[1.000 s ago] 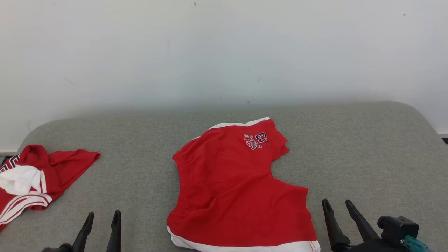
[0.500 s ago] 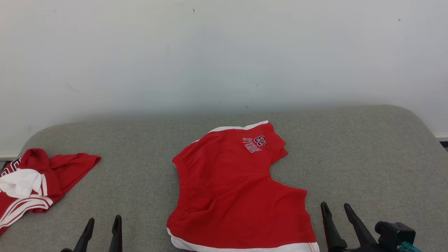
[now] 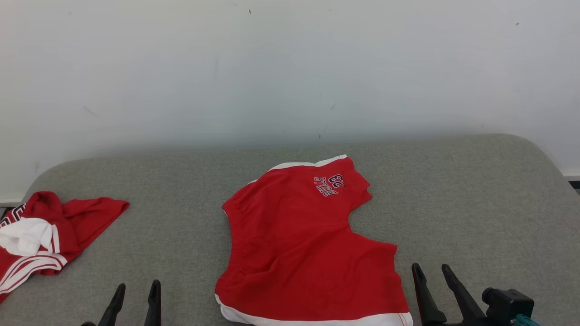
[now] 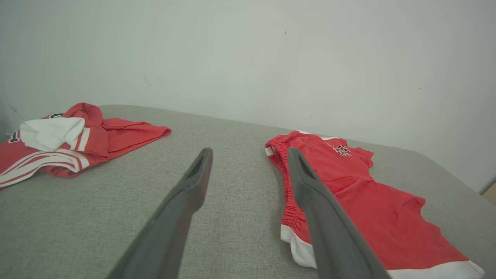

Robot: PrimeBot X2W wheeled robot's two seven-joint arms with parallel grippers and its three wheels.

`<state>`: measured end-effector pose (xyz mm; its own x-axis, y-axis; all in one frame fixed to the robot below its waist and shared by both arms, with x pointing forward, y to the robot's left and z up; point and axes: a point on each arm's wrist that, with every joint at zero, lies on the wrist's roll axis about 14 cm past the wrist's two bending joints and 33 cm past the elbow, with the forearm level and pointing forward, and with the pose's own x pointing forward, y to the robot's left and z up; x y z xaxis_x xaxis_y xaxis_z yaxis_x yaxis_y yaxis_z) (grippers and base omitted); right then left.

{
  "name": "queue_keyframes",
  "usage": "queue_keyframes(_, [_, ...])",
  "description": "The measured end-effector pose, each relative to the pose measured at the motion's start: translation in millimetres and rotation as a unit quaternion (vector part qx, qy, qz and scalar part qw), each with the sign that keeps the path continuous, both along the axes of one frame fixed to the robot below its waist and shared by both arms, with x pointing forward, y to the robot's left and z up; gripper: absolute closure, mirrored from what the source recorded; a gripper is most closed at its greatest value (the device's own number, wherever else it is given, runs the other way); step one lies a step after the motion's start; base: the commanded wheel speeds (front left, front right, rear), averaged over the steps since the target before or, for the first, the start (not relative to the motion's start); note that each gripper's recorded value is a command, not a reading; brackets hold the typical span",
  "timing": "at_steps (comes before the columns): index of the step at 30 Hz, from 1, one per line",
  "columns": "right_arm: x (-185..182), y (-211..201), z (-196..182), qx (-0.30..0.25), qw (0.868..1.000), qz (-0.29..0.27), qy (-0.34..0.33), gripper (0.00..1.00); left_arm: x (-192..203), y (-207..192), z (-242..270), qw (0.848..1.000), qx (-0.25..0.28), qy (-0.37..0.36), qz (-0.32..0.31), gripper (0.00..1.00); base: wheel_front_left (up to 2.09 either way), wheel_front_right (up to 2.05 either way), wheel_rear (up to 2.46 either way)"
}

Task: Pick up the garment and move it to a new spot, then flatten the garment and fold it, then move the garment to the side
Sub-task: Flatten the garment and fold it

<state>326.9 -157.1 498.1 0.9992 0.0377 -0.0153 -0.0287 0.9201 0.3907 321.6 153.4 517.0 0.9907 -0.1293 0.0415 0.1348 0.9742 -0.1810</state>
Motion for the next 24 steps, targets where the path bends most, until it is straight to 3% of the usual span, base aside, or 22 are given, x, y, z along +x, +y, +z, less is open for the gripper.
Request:
queue_keyframes(7, [0, 2, -7, -0.004, 1.0, 0.008, 0.01, 0.0, 0, -13, -7, 1.0, -0.004, 0.023, -0.02, 0.0, 0.0, 0.0, 0.0])
queue_keyframes(12, [-4, 9, -28, -0.034, 0.997, 0.034, 0.056, 0.0, -6, -37, -30, 0.994, 0.005, 0.079, -0.071, 0.0, 0.0, 0.0, 0.0])
queue_keyframes(18, [-10, 13, -66, -0.059, 0.986, 0.06, 0.145, 0.0, 6, -63, -61, 0.974, 0.063, 0.159, -0.146, 0.0, 0.0, 0.0, 0.0])
queue_keyframes(24, [-8, 15, -79, -0.065, 0.979, 0.068, 0.183, 0.0, 16, -64, -83, 0.958, 0.105, 0.209, -0.167, 0.0, 0.0, 0.0, 0.0])
